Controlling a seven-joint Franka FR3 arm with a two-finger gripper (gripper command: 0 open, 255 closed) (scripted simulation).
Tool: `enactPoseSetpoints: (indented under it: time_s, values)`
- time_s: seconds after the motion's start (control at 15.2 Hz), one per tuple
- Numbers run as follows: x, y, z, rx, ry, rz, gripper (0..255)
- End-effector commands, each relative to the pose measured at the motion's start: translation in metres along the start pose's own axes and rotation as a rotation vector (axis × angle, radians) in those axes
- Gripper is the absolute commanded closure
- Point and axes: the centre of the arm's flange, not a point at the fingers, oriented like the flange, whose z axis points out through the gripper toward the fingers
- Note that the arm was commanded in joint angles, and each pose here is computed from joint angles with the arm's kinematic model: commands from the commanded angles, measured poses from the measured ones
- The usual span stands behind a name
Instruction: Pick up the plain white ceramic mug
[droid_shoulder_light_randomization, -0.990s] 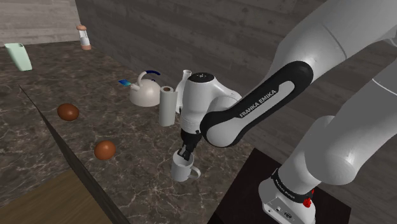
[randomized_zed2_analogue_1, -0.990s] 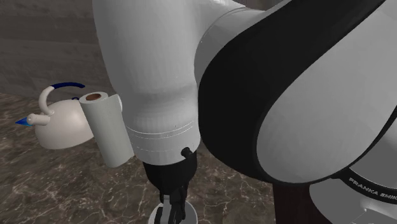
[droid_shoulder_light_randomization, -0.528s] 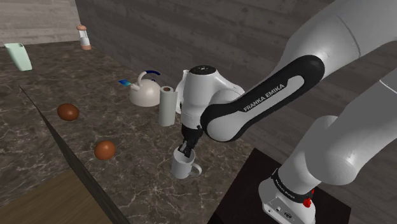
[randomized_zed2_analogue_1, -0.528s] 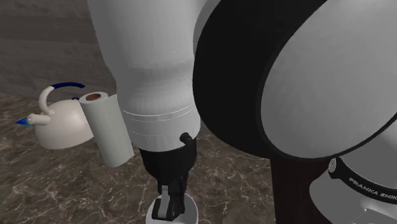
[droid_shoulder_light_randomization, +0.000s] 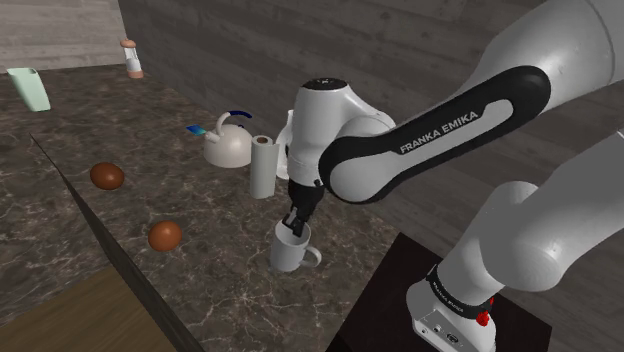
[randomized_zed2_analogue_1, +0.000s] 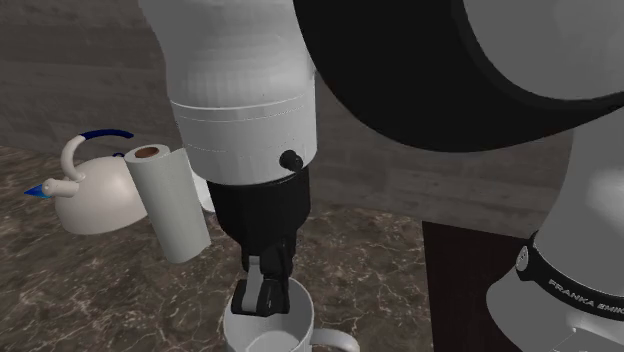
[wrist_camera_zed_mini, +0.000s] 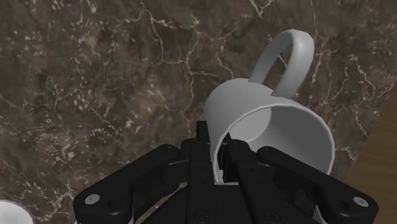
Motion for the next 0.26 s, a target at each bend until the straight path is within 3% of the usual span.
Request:
enactPoseSetpoints:
  time_s: [0.0, 0.2]
  values:
    - [0.0001, 0.0, -0.0104, 0.0, -0.001, 0.0, 255]
    - [-0.0002, 0.0, -0.0165, 0.0, -0.001, 0.0, 255]
